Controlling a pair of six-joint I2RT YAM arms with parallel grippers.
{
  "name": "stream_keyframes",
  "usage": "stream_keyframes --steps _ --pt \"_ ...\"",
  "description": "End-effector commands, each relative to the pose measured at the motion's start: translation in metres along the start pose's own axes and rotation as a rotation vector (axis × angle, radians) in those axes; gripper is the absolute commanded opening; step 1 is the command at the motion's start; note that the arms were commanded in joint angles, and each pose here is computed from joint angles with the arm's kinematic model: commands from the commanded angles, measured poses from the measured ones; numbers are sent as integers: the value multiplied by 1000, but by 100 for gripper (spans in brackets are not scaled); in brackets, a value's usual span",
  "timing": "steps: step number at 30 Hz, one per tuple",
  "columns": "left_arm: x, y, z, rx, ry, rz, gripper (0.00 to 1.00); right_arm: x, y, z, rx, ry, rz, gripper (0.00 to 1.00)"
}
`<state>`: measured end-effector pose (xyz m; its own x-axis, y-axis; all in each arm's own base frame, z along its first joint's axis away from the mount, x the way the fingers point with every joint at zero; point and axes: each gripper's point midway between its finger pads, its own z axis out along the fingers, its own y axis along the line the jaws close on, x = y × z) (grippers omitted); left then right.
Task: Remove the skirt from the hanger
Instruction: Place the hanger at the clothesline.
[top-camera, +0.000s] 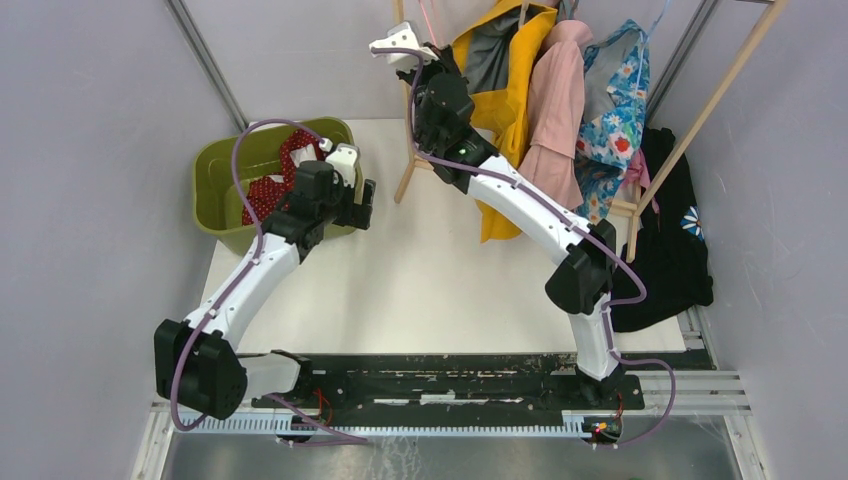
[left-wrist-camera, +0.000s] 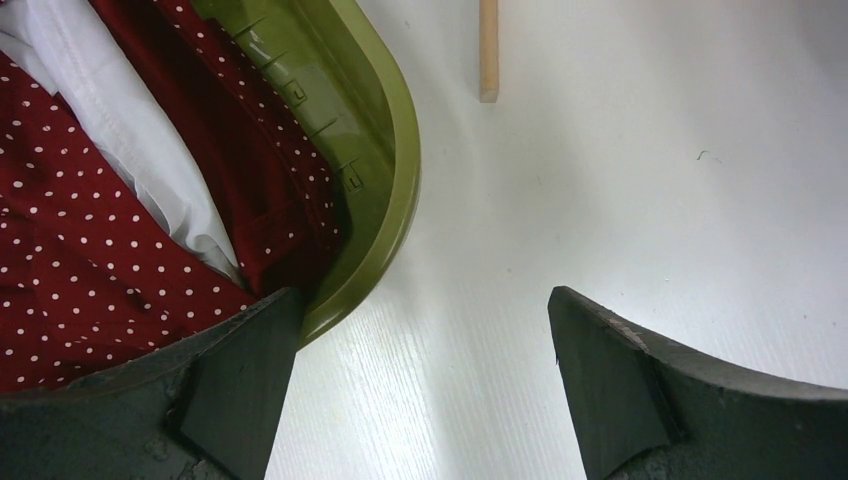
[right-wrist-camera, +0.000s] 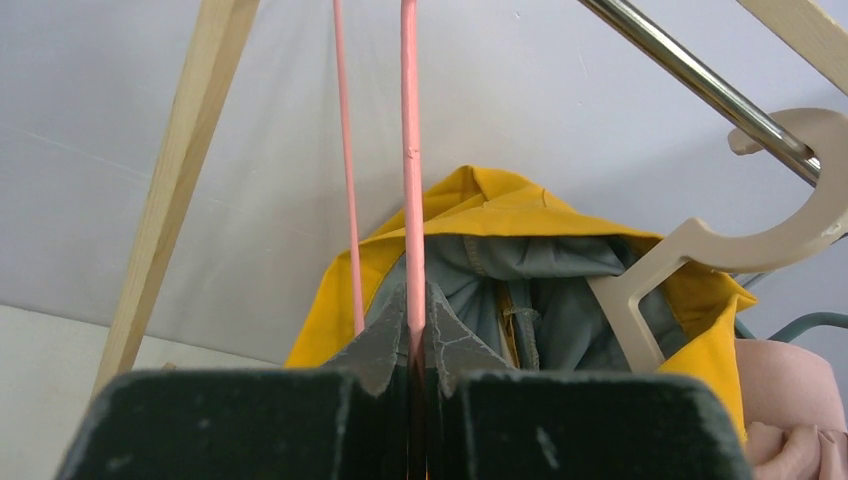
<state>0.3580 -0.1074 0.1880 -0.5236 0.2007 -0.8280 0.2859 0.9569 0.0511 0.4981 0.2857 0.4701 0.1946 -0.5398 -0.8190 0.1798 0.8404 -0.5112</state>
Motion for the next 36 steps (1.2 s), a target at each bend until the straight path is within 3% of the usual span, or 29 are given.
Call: stream_keyframes --steps 1,26,36 --pt "-12 1 -10 -6 -55 26 99 -13 -35 -3 67 -21 32 1" --pt "-6 0 -5 -12 -31 47 99 54 -53 46 177 96 -50 1" --pt "4 -1 2 -10 1 50 99 97 -22 52 93 209 10 1"
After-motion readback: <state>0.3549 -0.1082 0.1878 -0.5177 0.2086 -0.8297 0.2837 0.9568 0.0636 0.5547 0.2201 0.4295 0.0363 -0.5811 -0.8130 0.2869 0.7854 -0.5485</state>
